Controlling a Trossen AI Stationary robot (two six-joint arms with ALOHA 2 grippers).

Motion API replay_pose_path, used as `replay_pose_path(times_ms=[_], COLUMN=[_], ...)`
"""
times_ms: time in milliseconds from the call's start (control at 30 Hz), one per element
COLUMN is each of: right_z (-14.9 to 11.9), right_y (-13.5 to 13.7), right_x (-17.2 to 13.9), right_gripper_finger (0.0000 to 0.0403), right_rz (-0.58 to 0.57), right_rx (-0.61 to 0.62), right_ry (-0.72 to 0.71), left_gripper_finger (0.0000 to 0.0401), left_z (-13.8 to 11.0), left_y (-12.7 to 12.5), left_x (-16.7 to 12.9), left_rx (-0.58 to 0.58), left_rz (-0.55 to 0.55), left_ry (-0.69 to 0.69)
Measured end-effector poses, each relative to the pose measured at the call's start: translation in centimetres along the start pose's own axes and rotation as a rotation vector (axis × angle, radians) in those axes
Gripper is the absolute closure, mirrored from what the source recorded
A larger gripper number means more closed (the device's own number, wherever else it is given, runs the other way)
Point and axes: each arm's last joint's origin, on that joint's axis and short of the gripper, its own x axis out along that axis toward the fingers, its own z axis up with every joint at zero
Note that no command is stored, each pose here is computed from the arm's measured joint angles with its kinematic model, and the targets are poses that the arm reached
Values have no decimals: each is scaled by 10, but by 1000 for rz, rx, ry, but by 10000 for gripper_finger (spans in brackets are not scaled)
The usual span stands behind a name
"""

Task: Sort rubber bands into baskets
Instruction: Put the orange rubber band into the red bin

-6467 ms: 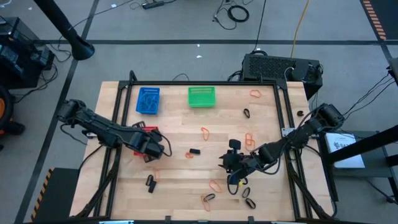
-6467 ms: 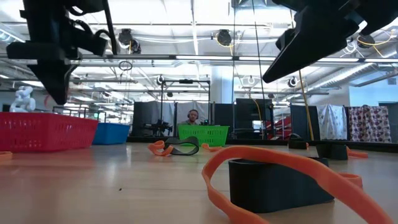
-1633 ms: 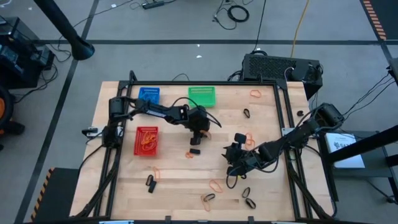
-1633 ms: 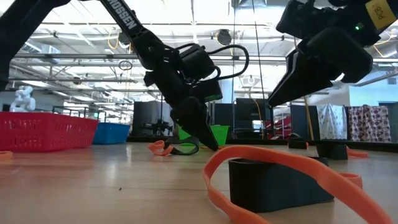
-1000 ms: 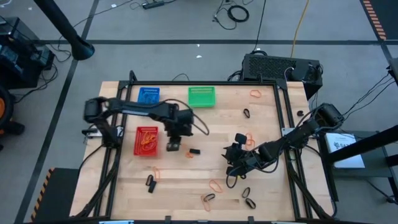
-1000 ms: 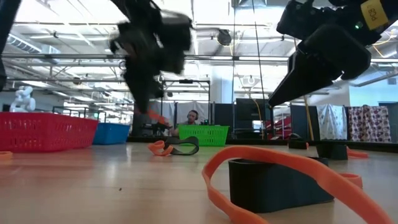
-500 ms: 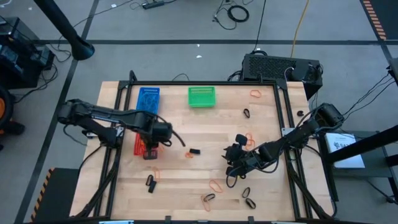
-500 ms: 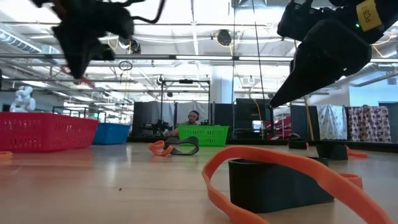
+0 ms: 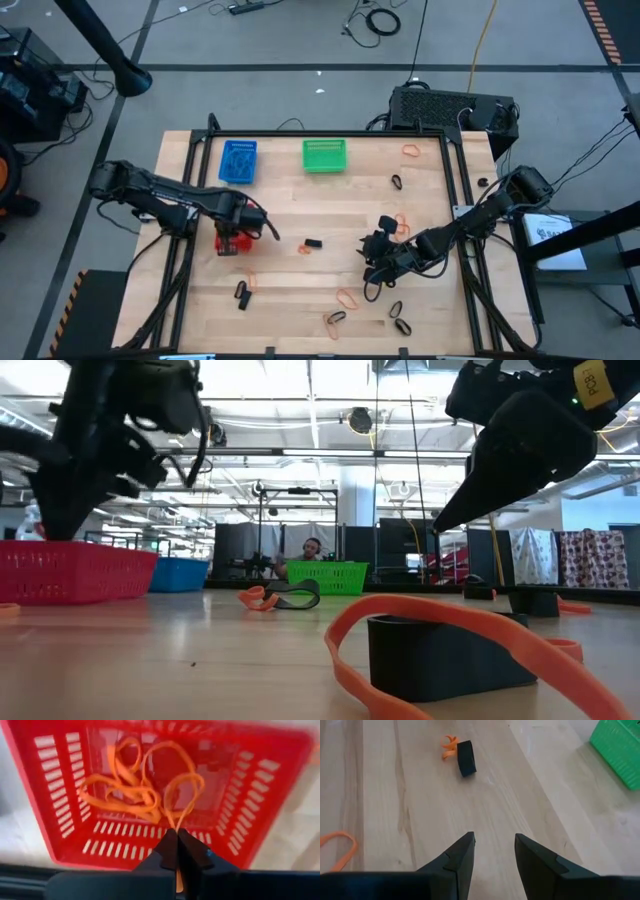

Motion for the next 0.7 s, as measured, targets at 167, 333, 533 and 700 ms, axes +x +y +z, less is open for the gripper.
replay_pose_path(times_ms=[167, 333, 533, 700], right_z=[0, 0, 0, 0], right_y=[0, 0, 0, 0], right_x=[0, 0, 0, 0], right_gripper_finger=[268, 268, 268, 268], right_rz=[-3, -5, -5, -5], right_rx=[-20, -24, -43, -43], right_ry=[-1, -2, -2, -2], left_gripper_finger=[360, 320, 286, 281], left_z=[-1, 0, 0, -1], left_y=[3, 3, 3, -1], left_x=[3, 3, 3, 3], left_rx=[-23, -45, -45, -72], left_rz=[90, 95, 85, -22], left_ry=[-12, -22, -18, 10])
